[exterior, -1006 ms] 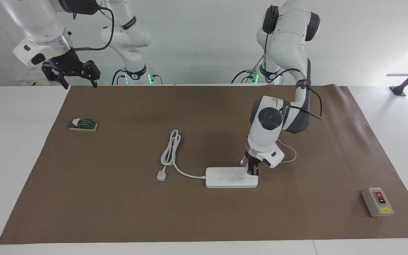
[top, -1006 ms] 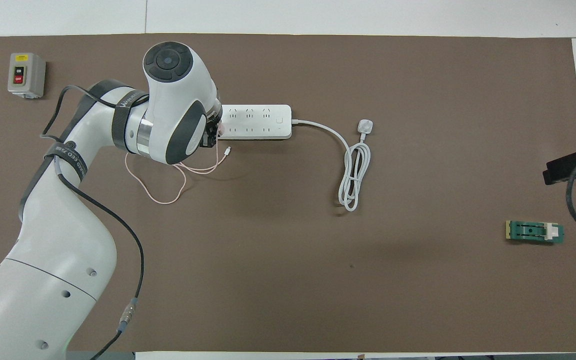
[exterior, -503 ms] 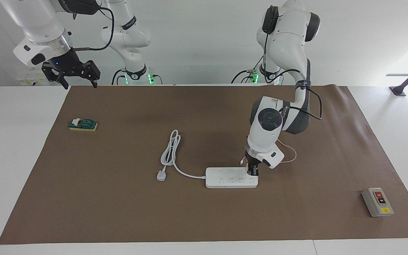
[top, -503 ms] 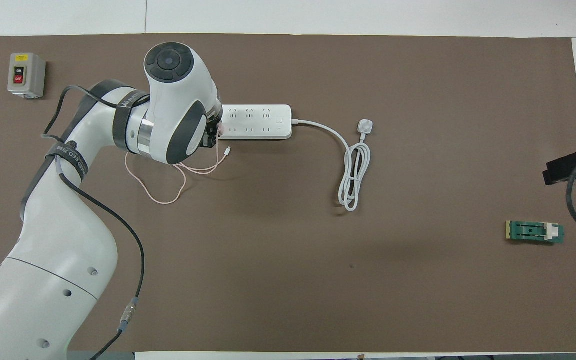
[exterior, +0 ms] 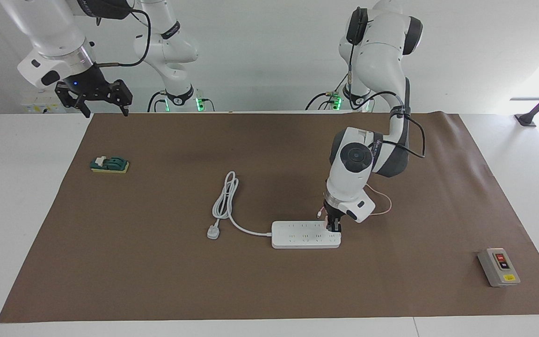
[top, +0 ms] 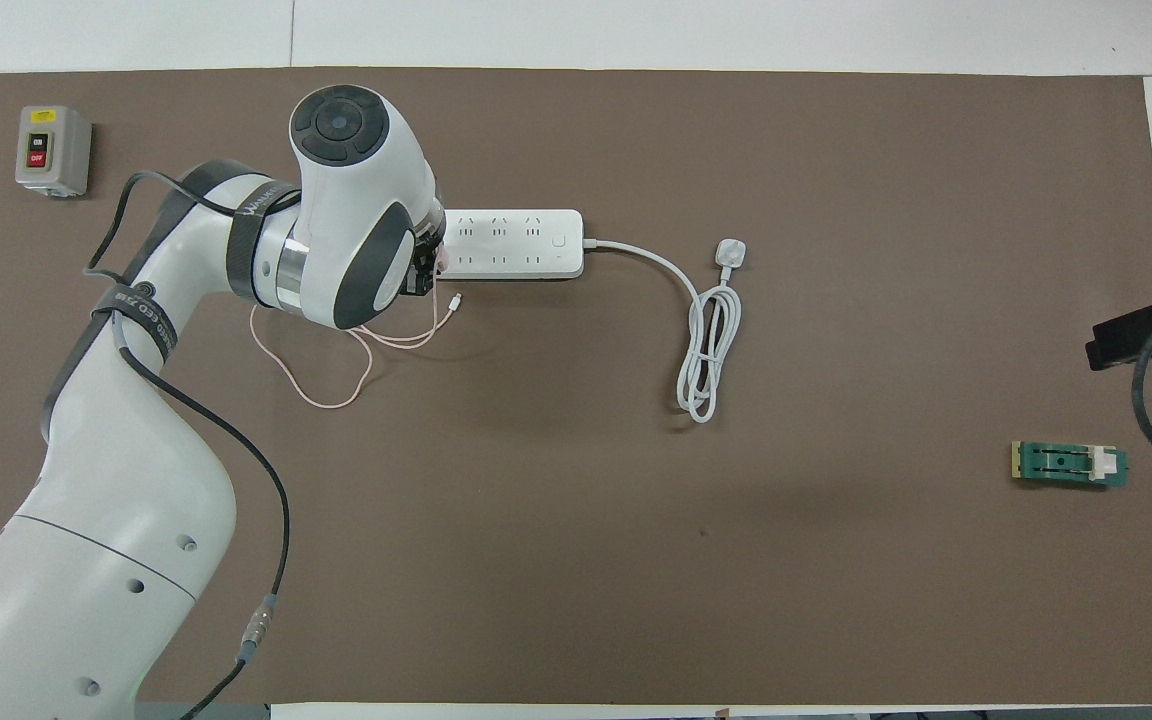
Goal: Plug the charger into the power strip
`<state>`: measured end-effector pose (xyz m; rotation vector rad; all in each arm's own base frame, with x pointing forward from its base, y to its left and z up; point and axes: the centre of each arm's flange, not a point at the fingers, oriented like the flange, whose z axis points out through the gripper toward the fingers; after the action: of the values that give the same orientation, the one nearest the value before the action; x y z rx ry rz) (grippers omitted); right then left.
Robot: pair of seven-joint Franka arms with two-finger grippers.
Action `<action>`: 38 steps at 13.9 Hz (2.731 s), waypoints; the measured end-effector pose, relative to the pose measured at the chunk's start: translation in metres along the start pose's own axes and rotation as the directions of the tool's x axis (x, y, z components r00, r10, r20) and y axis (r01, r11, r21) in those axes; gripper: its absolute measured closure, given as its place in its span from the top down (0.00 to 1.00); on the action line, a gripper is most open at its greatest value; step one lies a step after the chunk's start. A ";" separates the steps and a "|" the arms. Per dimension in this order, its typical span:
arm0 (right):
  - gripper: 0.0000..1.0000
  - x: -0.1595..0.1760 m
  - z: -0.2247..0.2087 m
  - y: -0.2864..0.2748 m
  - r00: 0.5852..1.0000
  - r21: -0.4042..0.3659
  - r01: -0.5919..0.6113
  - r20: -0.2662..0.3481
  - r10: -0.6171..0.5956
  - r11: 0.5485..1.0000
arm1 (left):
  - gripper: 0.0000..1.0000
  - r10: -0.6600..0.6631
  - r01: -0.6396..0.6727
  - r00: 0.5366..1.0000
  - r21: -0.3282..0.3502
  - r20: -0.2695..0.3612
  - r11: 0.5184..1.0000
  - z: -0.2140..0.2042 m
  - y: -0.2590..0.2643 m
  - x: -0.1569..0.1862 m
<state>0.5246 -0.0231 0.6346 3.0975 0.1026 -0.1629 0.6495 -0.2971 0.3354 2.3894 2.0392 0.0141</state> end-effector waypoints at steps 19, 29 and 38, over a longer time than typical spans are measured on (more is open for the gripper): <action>1.00 0.000 0.000 0.000 1.000 0.000 0.000 0.000 0.000 1.000 | 1.00 0.591 -0.601 0.799 -0.086 -0.113 0.795 -0.229 -0.039 0.270; 1.00 0.000 0.000 0.000 1.000 0.000 0.000 0.000 0.000 1.000 | 1.00 0.913 -0.913 0.407 0.008 -0.021 0.407 -0.314 -0.132 0.329; 1.00 0.000 0.000 0.000 1.000 0.000 0.000 0.000 0.000 1.000 | 1.00 0.977 -0.978 0.209 -0.006 0.034 0.209 -0.295 -0.143 0.262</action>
<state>0.5246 -0.0231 0.6346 3.0975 0.1026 -0.1630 0.5476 -0.0173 0.6310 3.1390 0.0833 -0.0415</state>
